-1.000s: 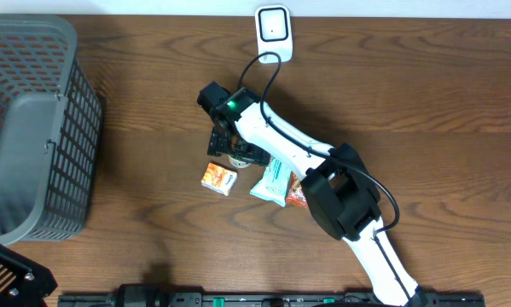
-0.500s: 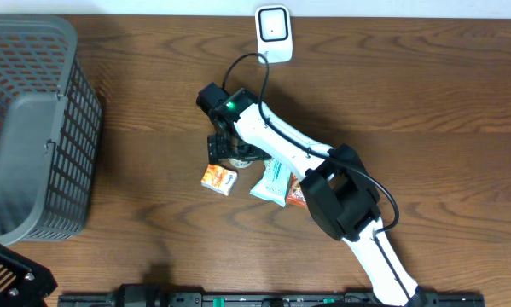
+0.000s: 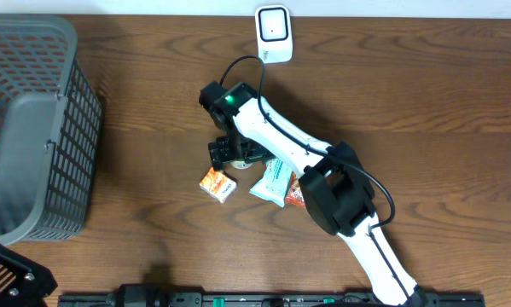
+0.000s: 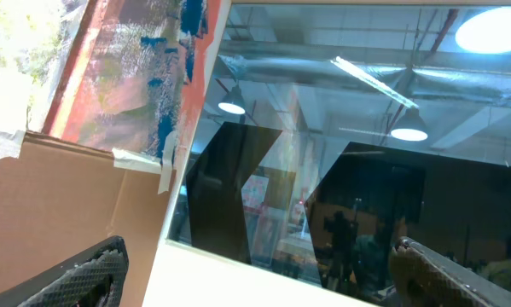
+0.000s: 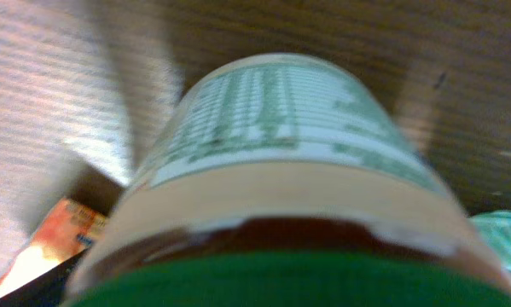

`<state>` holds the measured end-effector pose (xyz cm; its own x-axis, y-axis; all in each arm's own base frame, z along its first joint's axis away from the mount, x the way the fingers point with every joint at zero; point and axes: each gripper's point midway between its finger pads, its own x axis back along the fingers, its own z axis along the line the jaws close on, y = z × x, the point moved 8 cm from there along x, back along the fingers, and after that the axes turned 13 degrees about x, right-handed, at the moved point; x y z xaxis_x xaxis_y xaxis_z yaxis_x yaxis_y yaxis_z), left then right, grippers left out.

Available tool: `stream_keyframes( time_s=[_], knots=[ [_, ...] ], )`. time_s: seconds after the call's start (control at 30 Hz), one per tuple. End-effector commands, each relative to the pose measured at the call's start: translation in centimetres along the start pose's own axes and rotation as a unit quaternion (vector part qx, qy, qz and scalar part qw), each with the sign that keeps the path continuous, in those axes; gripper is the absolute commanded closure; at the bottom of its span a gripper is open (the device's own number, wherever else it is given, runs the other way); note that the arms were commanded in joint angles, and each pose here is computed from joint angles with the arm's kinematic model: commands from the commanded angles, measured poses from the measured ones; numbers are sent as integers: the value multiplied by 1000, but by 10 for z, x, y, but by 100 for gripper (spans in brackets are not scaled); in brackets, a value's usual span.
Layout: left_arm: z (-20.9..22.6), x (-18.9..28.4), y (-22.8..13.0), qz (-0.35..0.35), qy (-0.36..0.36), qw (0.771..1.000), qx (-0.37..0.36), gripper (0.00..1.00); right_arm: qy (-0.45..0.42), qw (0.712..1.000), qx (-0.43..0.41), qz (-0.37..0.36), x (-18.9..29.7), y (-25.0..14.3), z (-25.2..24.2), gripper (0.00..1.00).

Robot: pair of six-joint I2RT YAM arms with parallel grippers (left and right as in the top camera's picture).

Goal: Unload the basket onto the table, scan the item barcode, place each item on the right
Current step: 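Lower the right gripper and grasp the green-capped bottle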

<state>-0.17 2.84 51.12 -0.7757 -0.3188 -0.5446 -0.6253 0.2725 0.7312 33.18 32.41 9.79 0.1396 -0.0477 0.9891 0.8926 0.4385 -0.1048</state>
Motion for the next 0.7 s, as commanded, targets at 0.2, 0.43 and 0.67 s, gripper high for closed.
stream_keyframes(
  time_s=[0.2, 0.43, 0.67],
  knots=[
    [-1, 4, 3, -5, -8, 1000, 8, 2, 40, 998, -5, -49, 19, 19, 5, 1],
    [-1, 4, 3, -5, -8, 1000, 8, 2, 4, 998, -17, -59, 16, 21, -1, 1],
    [-1, 4, 3, -5, -8, 1000, 8, 2, -21, 998, 5, -54, 5, 19, -7, 1]
  ],
)
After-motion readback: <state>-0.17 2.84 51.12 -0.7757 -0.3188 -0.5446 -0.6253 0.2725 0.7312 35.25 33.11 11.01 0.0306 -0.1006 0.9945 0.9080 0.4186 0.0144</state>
